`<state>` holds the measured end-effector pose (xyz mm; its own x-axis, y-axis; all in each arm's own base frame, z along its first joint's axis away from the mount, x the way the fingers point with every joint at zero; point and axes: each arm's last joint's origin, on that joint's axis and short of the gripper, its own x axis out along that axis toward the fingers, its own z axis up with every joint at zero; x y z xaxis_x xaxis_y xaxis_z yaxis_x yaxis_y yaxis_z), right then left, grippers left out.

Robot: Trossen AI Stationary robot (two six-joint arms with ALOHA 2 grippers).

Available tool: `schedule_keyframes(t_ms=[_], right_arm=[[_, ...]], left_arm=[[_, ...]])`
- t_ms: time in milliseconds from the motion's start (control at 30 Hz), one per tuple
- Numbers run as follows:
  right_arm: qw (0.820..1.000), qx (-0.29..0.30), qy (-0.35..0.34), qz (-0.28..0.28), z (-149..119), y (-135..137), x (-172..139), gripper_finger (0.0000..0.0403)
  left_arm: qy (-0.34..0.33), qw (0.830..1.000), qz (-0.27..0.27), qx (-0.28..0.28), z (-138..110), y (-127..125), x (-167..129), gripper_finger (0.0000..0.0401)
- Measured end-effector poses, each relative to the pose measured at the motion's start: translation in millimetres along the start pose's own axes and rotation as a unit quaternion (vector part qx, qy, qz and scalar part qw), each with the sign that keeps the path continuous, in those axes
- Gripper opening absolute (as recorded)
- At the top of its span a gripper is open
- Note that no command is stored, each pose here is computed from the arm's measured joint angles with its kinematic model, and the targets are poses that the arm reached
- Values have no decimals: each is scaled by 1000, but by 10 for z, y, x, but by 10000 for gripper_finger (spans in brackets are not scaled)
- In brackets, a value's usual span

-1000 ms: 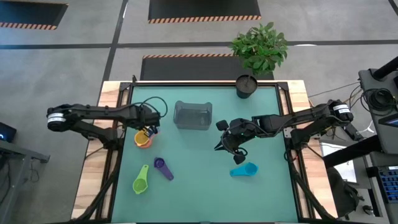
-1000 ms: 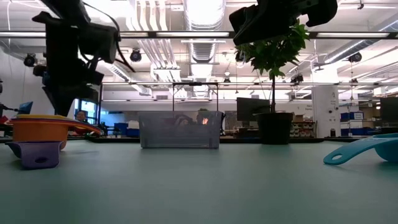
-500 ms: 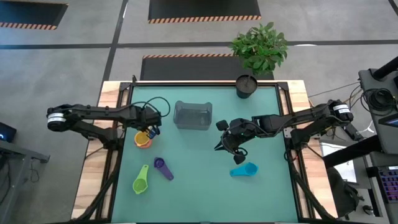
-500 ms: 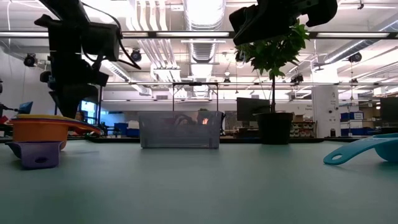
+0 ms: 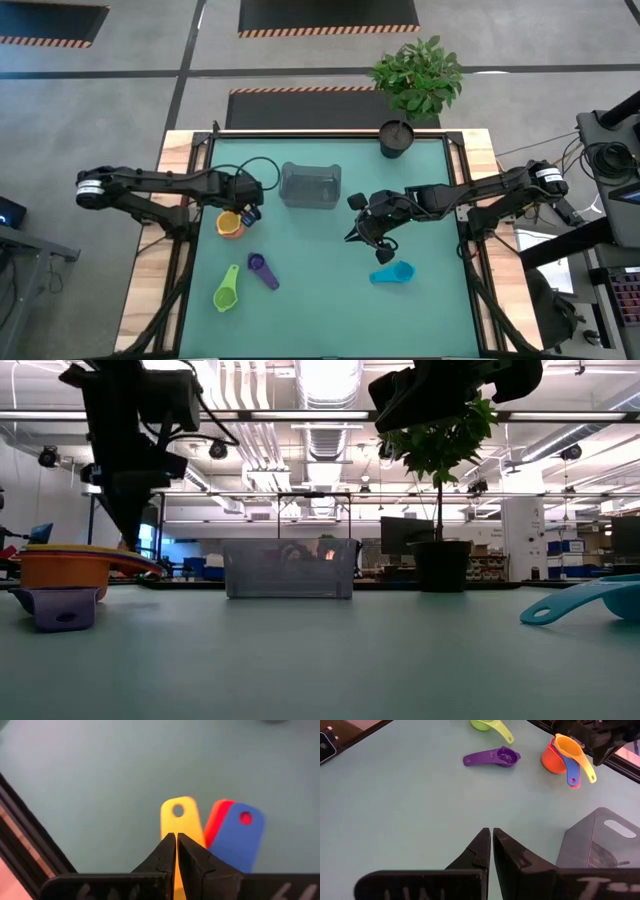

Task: Nest measuring cups in basket
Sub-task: Stack the yellow measuring cup into the blue measuring cup

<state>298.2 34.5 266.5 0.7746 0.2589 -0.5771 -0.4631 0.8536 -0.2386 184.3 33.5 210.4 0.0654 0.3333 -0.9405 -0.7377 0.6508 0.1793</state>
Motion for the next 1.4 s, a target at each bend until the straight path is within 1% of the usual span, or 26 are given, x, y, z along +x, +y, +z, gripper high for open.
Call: schedule_keyframes(t_ms=[167,233,333,467,567,733,867,1167,1400], right_arm=[[1000,0,0,0,-1,0,0,9],[1000,0,0,0,-1,1,0,9],[1000,0,0,0,0,0,0,9],[1000,-2,-3,-1,5,-2,0,9],[1000,-1,-3,-1,6,-3,0,9],[1000,-1,-3,-2,6,-3,0,9],[1000,2,-3,-2,6,-3,0,9],[1000,2,-3,-1,6,-2,0,9],[1000,2,-3,-1,5,-2,0,9]], left_arm=[[-8,1000,-1,9,26,-12,-52,0],[-11,1000,16,10,10,5,-35,0],[6,999,54,3,-75,57,34,0],[23,998,66,-6,-170,81,153,0],[24,998,50,-12,-186,62,205,0],[8,999,35,3,-132,28,176,0],[16,1000,4,16,-103,-2,141,0],[28,999,-26,37,-116,-56,97,0],[17,995,-48,82,-98,-125,-1,0]])
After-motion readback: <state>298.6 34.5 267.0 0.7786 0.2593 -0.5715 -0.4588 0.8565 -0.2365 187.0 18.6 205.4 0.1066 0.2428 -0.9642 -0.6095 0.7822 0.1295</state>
